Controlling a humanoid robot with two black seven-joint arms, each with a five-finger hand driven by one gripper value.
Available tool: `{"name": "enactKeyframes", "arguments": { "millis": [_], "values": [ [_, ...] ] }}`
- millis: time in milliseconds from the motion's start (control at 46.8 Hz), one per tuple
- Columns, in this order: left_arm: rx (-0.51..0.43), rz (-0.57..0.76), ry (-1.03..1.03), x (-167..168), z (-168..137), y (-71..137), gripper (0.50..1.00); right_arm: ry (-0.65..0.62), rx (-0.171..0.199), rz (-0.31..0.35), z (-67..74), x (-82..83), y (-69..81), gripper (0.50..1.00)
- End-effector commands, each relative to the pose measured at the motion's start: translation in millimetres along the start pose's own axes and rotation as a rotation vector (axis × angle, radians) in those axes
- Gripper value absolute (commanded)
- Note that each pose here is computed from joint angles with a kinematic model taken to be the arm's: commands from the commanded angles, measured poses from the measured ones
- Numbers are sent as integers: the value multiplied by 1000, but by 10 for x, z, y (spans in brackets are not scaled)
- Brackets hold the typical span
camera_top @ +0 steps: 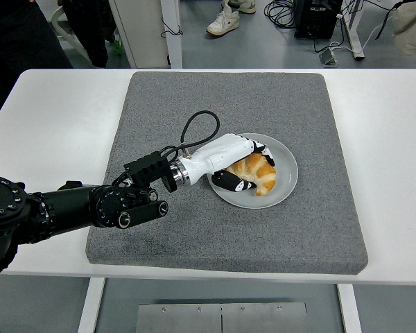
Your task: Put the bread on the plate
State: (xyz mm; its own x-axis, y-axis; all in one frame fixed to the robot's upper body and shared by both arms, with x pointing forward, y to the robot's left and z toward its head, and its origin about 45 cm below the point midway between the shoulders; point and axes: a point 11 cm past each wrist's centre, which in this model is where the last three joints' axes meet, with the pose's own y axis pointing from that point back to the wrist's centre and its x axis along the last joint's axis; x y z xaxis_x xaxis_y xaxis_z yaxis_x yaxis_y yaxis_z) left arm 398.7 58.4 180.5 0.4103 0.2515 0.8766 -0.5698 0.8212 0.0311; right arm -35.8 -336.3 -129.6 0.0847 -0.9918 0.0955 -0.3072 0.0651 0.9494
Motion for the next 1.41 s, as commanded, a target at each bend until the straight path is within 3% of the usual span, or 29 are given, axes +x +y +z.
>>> {"name": "enactKeyframes", "arguments": {
  "millis": [0, 919, 1261, 1389],
  "values": [
    [0, 0, 2, -5, -1, 2, 500, 0, 0, 0, 0, -1, 0, 1000],
    [19, 13, 25, -25, -35, 24, 500, 2, 0, -1, 1, -3, 0, 1000],
    [29, 20, 40, -36, -46, 32, 634, 0, -2, 1, 9, 3, 3, 1000],
    [45, 46, 70, 4, -60, 23, 714, 1, -2, -1, 9, -3, 3, 1000]
  ]
}}
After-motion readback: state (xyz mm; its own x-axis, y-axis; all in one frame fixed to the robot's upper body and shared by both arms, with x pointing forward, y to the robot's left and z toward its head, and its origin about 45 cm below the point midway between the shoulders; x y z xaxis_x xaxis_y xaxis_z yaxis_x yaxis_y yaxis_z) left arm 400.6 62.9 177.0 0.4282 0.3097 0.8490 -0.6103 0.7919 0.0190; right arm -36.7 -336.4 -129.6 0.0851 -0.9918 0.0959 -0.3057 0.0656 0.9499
